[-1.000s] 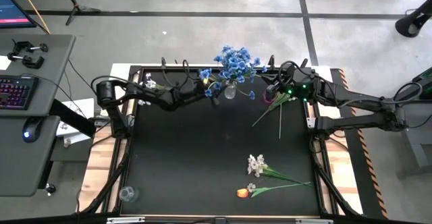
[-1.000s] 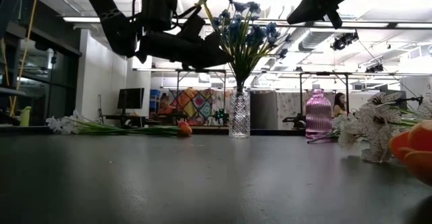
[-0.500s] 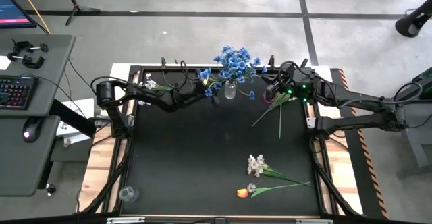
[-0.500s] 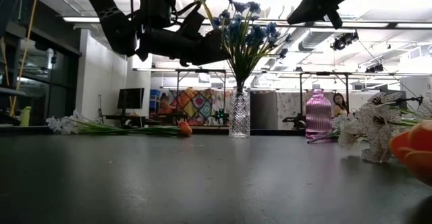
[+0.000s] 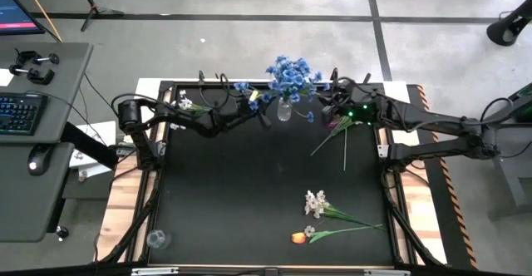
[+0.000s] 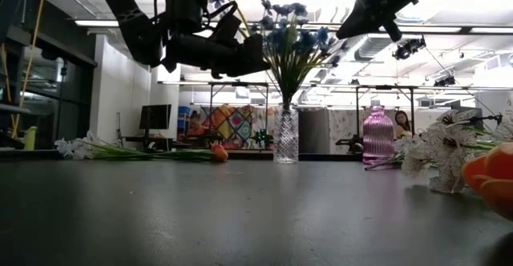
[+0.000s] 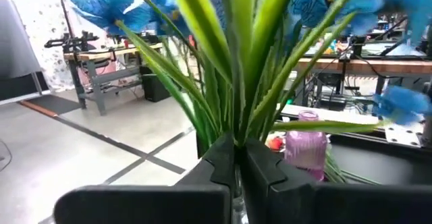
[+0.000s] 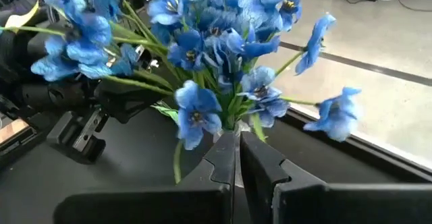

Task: Sort flowers into vase by color
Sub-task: Adjust the top transparent vase

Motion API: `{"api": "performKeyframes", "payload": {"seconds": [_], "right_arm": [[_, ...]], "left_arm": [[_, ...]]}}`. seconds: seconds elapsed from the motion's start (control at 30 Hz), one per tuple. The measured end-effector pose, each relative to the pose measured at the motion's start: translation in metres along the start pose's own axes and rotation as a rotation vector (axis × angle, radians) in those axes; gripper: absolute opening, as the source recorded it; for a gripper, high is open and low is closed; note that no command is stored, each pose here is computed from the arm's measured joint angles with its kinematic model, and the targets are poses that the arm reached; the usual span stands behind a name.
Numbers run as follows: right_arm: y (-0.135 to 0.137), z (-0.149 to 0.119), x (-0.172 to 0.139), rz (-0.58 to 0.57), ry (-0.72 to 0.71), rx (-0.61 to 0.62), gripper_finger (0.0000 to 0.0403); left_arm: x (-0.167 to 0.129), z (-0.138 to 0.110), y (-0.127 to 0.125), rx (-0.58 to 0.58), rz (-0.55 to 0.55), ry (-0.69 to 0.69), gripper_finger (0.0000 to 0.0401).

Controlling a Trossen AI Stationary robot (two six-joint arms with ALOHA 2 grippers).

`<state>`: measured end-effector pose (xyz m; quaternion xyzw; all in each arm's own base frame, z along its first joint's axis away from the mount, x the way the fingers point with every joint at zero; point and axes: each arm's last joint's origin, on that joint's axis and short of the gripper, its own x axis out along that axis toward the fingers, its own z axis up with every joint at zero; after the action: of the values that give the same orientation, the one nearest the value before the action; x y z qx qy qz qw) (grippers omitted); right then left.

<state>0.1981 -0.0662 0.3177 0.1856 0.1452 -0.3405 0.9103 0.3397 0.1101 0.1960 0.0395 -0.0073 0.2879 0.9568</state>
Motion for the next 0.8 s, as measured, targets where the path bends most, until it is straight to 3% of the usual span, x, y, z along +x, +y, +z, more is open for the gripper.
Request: {"api": "performKeyframes", "payload": {"seconds": [0.4,0.63,0.73,0.8], "right_arm": [[0.004,0.002,0.003,0.069,-0.004,0.035,0.0011],[-0.015,-0.039,0.018,-0.2,0.176,0.08,0.0001],[-0.032,-0.07,0.034,-0.226,0.214,0.225,0.0],[-0.045,-0.088,0.047,-0.169,0.196,0.359,0.0]], "left_arm": [[0.002,-0.002,0.006,0.002,0.014,0.013,0.0],[0.002,-0.002,0.006,0.004,0.013,0.018,0.0],[0.002,-0.002,0.006,0.005,0.013,0.019,0.0],[0.002,-0.003,0.006,0.006,0.013,0.022,0.0]]}}
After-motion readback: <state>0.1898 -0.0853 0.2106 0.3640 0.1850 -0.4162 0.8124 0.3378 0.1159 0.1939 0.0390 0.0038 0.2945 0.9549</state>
